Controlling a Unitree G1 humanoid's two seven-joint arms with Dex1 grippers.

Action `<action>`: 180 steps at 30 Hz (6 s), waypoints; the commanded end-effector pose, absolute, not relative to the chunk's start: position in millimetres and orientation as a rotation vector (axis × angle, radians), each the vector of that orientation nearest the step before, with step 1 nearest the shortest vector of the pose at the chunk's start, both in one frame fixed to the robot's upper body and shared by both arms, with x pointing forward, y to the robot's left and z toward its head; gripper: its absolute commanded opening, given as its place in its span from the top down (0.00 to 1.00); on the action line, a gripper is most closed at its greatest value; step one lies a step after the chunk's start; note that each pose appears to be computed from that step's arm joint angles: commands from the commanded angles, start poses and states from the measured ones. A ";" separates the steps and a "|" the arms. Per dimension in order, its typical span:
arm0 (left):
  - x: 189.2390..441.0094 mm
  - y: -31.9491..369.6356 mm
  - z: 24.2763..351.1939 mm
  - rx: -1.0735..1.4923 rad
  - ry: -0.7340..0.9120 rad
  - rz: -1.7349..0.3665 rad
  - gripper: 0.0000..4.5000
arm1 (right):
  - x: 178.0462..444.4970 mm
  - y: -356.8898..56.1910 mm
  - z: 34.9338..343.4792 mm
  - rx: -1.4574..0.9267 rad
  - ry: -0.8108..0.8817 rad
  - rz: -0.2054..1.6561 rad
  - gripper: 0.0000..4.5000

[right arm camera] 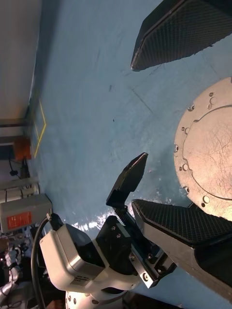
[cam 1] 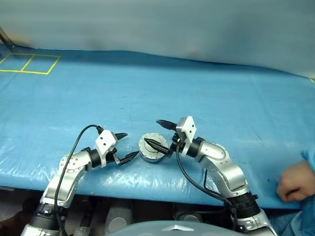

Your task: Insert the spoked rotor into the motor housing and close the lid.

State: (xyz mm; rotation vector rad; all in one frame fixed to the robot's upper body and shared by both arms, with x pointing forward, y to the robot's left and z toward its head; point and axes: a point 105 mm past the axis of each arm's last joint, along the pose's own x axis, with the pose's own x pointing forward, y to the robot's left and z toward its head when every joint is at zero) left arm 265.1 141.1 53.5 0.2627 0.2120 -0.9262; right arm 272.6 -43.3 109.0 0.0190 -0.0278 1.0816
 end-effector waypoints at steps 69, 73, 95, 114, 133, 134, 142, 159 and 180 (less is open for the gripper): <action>263.2 148.3 57.1 0.210 0.156 -0.855 0.00 | 282.7 -69.0 163.3 0.166 -0.211 0.958 0.01; 263.2 147.6 56.2 0.209 0.157 -0.856 0.00 | 294.4 -83.0 168.8 0.214 -0.206 0.865 0.09; 261.4 151.7 55.2 0.204 0.154 -0.827 0.00 | 329.3 -68.5 131.7 0.217 0.071 0.861 0.99; 260.1 152.1 53.9 0.206 0.164 -0.827 0.00 | 260.5 -35.5 87.3 0.031 0.171 1.203 0.99; 259.7 151.2 54.4 0.207 0.164 -0.826 0.00 | 260.6 -41.7 74.5 0.010 0.180 1.197 0.99; 259.5 151.2 54.3 0.207 0.165 -0.826 0.00 | 258.8 -41.2 77.6 0.011 0.173 1.211 0.95; 260.3 150.4 54.1 0.204 0.167 -0.832 0.00 | 259.7 -36.1 90.8 -0.063 0.096 1.200 0.42; 258.1 153.8 51.6 0.206 0.174 -0.814 0.00 | 268.2 -32.4 74.6 -0.230 0.082 1.145 0.06; 258.7 153.6 50.4 0.206 0.174 -0.812 0.00 | 269.9 -37.2 92.4 -0.147 0.043 1.157 0.33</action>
